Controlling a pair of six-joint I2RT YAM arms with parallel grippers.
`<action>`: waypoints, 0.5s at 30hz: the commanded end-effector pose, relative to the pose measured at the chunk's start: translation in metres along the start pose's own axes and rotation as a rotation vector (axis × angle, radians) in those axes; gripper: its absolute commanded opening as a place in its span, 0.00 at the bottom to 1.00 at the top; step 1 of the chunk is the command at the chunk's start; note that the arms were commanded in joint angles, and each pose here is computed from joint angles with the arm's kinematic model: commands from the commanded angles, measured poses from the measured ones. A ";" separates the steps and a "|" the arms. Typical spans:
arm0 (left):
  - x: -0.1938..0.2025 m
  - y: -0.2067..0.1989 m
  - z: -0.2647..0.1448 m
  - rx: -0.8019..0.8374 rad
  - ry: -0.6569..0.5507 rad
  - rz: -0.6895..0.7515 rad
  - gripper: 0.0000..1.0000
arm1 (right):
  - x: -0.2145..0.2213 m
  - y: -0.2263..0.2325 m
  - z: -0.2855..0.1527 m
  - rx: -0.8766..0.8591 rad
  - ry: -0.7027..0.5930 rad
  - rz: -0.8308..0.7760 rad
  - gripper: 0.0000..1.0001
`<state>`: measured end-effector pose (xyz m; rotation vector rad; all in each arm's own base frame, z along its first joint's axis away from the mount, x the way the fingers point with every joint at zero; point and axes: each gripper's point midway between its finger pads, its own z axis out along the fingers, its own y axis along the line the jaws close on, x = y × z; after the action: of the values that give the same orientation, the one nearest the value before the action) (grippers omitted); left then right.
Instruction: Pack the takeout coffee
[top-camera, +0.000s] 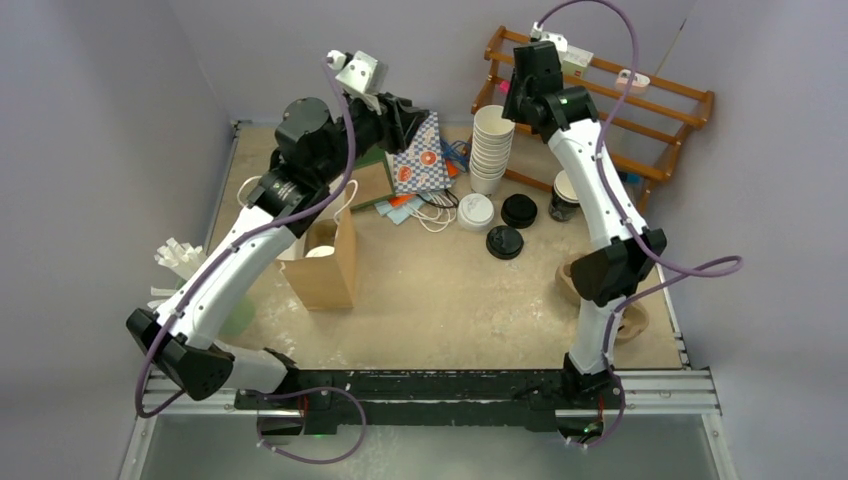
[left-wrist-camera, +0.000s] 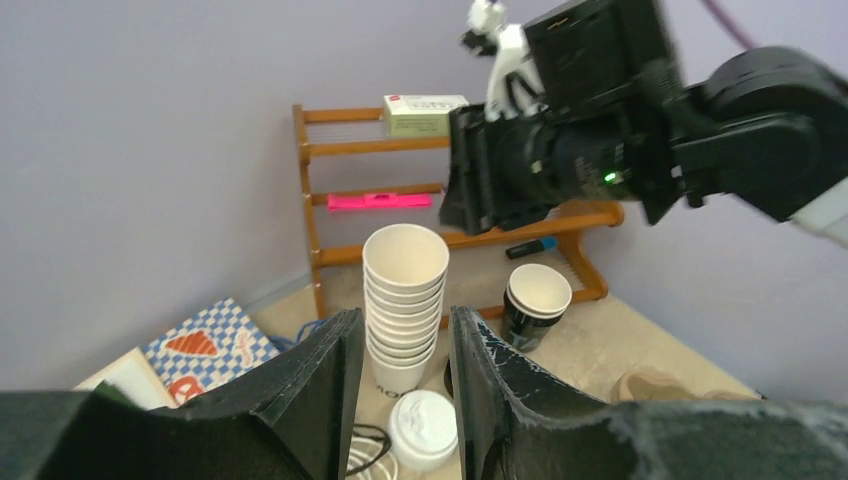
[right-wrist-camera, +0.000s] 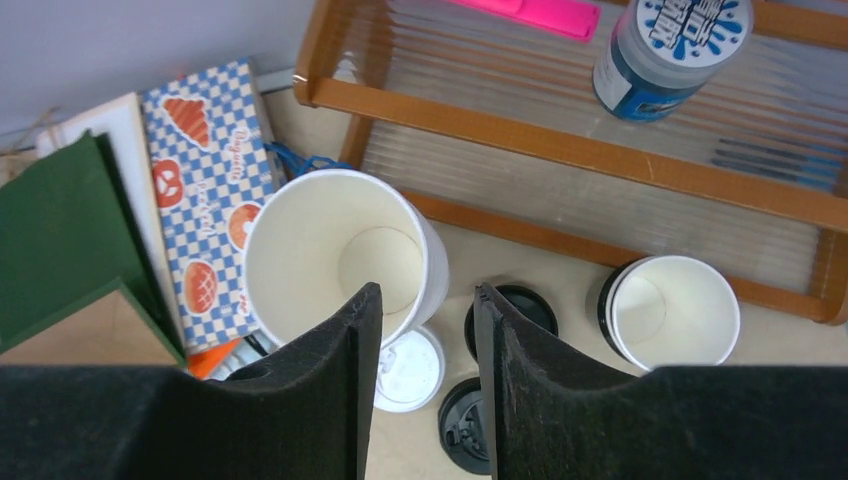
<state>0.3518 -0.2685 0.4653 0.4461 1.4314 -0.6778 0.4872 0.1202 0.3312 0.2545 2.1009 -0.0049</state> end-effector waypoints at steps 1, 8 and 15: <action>-0.024 -0.014 0.019 0.054 -0.117 -0.010 0.39 | -0.005 0.002 0.014 0.023 -0.024 -0.001 0.41; -0.004 -0.009 0.038 0.041 -0.098 -0.027 0.39 | 0.002 0.002 0.034 0.044 -0.015 -0.016 0.35; 0.015 -0.002 0.047 0.022 -0.064 -0.022 0.39 | 0.004 0.002 0.042 0.057 -0.013 -0.023 0.26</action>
<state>0.3847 -0.3038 0.4397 0.4443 1.4334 -0.7134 0.5143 0.1227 0.2742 0.2363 2.1890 -0.0873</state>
